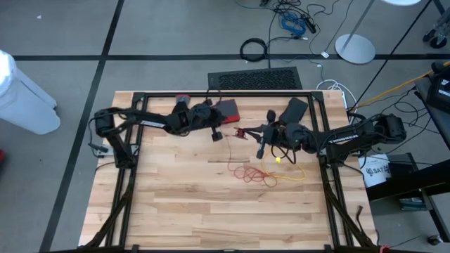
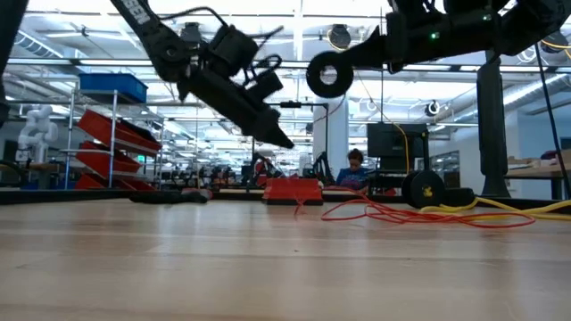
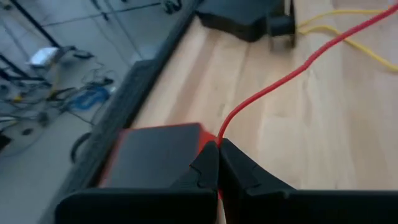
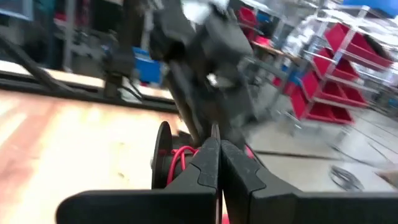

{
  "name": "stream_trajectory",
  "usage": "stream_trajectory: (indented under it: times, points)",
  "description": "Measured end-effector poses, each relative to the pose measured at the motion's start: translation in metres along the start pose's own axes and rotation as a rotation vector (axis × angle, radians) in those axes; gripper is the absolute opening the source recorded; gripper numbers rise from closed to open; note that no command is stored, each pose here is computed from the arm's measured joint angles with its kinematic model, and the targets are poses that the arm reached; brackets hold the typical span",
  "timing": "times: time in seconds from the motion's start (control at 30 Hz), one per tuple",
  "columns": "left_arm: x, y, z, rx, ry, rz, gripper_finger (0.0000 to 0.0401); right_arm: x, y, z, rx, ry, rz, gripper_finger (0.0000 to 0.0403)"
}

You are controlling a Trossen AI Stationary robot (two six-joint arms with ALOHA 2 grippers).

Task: Coil cords
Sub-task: Coil the red wire onto the spool

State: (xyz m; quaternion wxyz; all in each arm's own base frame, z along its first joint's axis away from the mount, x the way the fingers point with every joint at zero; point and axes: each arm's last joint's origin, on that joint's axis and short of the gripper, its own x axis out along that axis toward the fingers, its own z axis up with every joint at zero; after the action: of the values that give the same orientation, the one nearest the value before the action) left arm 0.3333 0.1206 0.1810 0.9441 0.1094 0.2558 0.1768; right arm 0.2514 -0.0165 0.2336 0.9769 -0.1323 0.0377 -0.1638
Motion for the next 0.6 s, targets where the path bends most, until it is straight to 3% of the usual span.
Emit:
stream_trajectory:
  times: [0.3,0.6]
  points:
    - [-0.039,0.013,0.027,-0.010,-0.023,0.077,0.0001,0.000,0.000,-0.009,-0.037,0.106,-0.053,0.0000]
    - [-0.057,-0.006,0.047,-0.104,-0.129,-0.087,0.0000,0.001,-0.004,-0.014,-0.048,0.145,-0.104,0.0000]
